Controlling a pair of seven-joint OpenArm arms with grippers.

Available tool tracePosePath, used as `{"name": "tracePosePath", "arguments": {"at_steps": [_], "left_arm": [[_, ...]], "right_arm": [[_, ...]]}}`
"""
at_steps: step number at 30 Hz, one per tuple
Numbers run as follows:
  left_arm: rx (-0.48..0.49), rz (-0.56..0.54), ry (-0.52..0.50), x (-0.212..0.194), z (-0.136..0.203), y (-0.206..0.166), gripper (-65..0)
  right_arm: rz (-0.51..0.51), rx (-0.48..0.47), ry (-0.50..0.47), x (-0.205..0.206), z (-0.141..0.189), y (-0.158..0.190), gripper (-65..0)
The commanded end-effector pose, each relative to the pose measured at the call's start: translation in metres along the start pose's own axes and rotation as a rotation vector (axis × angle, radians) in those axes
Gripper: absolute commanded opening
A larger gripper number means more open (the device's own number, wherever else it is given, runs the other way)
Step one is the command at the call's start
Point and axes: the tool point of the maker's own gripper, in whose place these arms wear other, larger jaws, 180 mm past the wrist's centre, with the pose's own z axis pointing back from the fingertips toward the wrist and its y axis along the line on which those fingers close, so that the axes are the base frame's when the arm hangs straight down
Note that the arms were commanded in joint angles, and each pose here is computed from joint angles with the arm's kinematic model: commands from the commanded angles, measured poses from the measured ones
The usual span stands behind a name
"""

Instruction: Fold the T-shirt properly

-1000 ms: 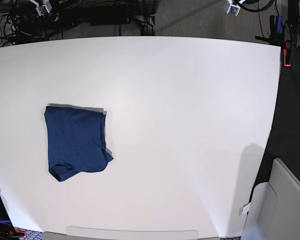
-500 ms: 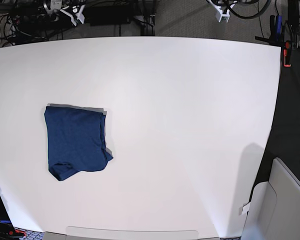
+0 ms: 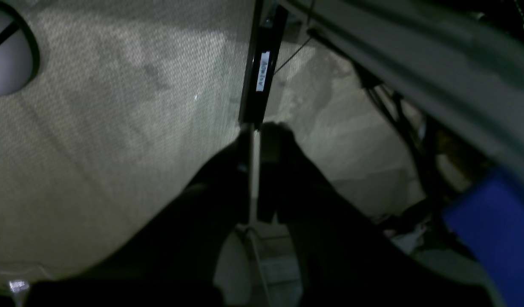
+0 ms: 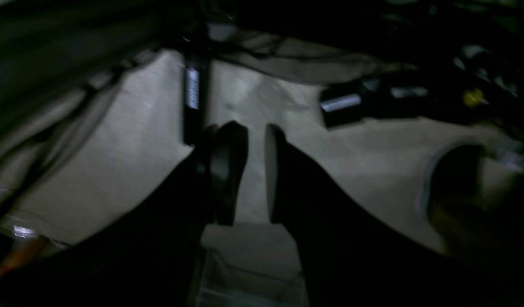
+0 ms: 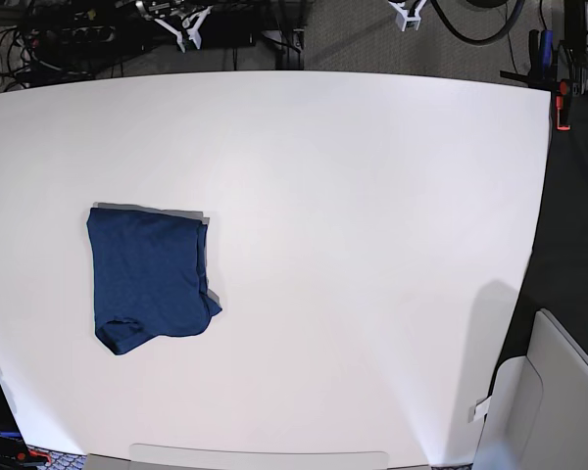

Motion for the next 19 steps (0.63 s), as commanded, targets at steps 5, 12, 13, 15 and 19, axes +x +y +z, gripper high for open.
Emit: {"name": "tracePosePath", "arguments": {"at_steps": [5,12,13,15,19], "left_arm": [[-0.036,0.022,0.005,-0.010,-0.016,-0.027,-63.7],[-0.085,0.048,-0.002,-0.017,-0.023,-0.060,-63.7],[-0.093,0.049,-0.002,-0.017,-0.024,-0.065,-63.7],[-0.100,0.051,-0.004,-0.015,-0.024,-0.069,-63.7],[-0.137,0.043,-0.030,0.003,-0.028,-0.092,-63.7]], "right_arm": [[0.081,-0.040,-0.031,0.017,-0.005,0.019,-54.6],[0.113,-0.146,-0.045,0.024,-0.005,0.018,-54.6],[0.114,-0.147,-0.061,0.027,-0.005,0.018,-54.6],[0.115,-0.147,-0.075,0.029,-0.005,0.019,-54.6],[0.116,-0.152,-0.075,0.030,-0.005,0.015,-54.6]]}}
